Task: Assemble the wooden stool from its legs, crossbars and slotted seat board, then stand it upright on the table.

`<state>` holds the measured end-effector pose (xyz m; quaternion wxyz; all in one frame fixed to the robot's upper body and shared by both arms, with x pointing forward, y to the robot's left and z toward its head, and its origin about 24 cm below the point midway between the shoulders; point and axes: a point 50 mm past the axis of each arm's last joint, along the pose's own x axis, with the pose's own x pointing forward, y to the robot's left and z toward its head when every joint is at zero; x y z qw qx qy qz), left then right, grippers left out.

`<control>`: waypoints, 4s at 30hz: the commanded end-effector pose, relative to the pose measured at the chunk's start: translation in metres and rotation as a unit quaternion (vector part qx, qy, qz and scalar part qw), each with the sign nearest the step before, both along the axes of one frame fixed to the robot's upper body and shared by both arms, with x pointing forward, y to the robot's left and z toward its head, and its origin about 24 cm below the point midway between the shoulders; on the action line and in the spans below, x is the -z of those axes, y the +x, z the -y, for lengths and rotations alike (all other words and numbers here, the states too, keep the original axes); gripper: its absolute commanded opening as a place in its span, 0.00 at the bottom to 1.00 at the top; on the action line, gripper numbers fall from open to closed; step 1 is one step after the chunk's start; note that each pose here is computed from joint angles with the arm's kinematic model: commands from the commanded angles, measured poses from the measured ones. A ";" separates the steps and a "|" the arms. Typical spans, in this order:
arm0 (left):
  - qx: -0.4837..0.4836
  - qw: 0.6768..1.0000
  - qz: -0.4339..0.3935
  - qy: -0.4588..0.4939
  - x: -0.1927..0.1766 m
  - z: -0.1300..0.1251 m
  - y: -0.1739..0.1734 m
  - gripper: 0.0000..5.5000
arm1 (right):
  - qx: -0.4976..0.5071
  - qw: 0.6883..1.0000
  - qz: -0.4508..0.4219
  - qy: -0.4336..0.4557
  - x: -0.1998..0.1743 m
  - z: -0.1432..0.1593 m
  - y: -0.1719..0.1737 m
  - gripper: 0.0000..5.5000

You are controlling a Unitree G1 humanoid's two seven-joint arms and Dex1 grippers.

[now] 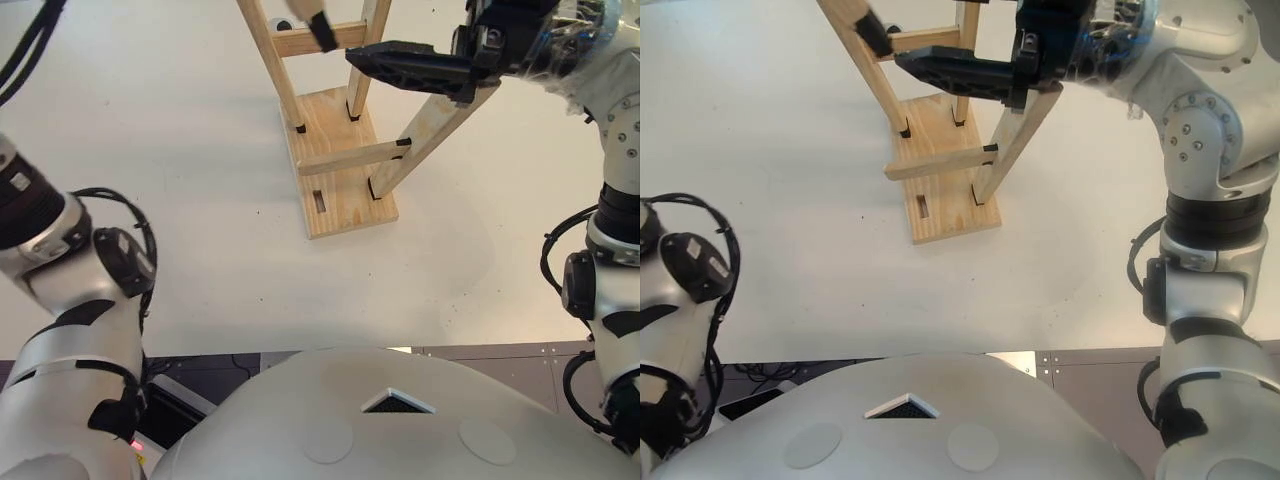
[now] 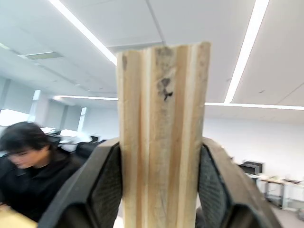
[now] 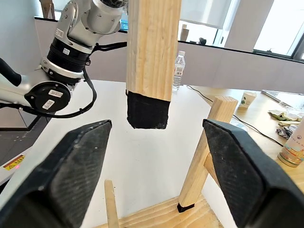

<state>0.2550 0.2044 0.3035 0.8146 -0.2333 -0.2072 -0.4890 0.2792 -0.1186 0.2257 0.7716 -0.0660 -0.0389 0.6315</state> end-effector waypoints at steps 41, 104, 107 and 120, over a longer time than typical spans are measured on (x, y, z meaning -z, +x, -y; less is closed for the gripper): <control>-0.090 0.985 -0.103 -0.101 0.240 0.004 -0.041 0.37 | -0.019 0.985 -0.171 -0.004 -0.012 0.022 0.057 0.64; 0.043 0.883 -0.060 0.462 0.154 0.034 -0.010 0.37 | 0.084 0.967 -0.227 0.087 0.054 0.023 0.022 0.64; 0.050 0.878 -0.062 0.471 0.157 0.036 -0.011 0.37 | 0.083 0.966 -0.228 0.086 0.055 0.023 0.022 0.64; 0.051 0.853 -0.092 0.511 0.161 0.048 -0.001 0.37 | 0.081 0.966 -0.230 0.088 0.058 0.019 0.017 0.64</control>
